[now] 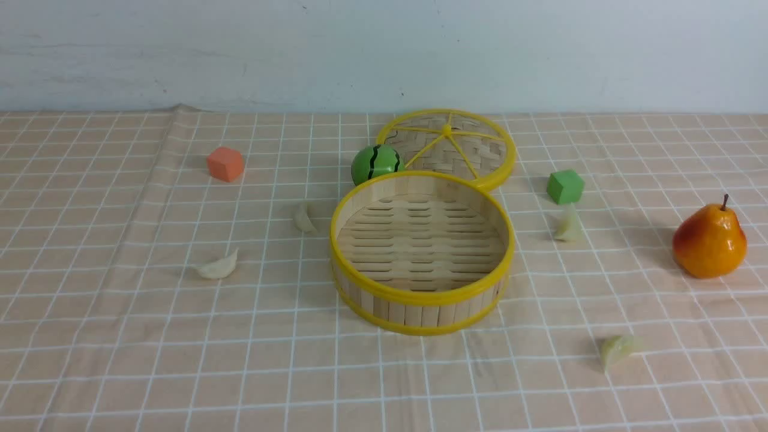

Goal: Put the dumplings into the steamer on the table with the brown tablecloth.
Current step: 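Reach for and grasp a dumpling on the table with the left gripper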

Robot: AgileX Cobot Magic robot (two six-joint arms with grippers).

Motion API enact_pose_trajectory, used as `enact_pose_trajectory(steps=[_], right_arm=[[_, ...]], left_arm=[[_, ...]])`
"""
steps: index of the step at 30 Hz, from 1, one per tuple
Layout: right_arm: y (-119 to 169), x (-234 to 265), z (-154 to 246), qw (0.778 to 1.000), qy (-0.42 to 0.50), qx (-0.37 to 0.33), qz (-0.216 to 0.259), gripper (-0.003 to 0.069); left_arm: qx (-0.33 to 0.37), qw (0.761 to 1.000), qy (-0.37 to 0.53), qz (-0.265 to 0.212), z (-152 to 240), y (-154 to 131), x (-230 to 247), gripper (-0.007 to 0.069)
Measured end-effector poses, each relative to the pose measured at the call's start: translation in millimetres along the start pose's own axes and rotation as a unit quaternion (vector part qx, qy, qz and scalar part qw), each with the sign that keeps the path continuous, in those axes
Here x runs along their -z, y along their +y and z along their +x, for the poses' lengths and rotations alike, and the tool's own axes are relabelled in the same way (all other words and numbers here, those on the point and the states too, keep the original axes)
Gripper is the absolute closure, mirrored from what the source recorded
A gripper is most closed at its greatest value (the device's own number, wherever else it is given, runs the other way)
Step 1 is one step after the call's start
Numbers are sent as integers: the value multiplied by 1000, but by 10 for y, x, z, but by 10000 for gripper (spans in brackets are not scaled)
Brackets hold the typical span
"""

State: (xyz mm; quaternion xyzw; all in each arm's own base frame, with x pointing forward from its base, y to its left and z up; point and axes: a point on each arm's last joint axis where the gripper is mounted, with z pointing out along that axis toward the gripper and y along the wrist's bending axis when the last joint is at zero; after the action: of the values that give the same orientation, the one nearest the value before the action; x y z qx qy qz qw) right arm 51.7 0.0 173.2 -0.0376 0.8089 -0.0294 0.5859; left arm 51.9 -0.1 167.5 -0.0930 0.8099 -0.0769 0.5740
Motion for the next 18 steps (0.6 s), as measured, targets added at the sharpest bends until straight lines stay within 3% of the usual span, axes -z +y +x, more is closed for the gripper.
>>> enact_pose_trajectory(steps=[18], right_arm=[[0, 0, 0, 1000, 0, 0, 0, 420]], left_arm=[[0, 1000, 0, 0, 0, 0, 0, 426]])
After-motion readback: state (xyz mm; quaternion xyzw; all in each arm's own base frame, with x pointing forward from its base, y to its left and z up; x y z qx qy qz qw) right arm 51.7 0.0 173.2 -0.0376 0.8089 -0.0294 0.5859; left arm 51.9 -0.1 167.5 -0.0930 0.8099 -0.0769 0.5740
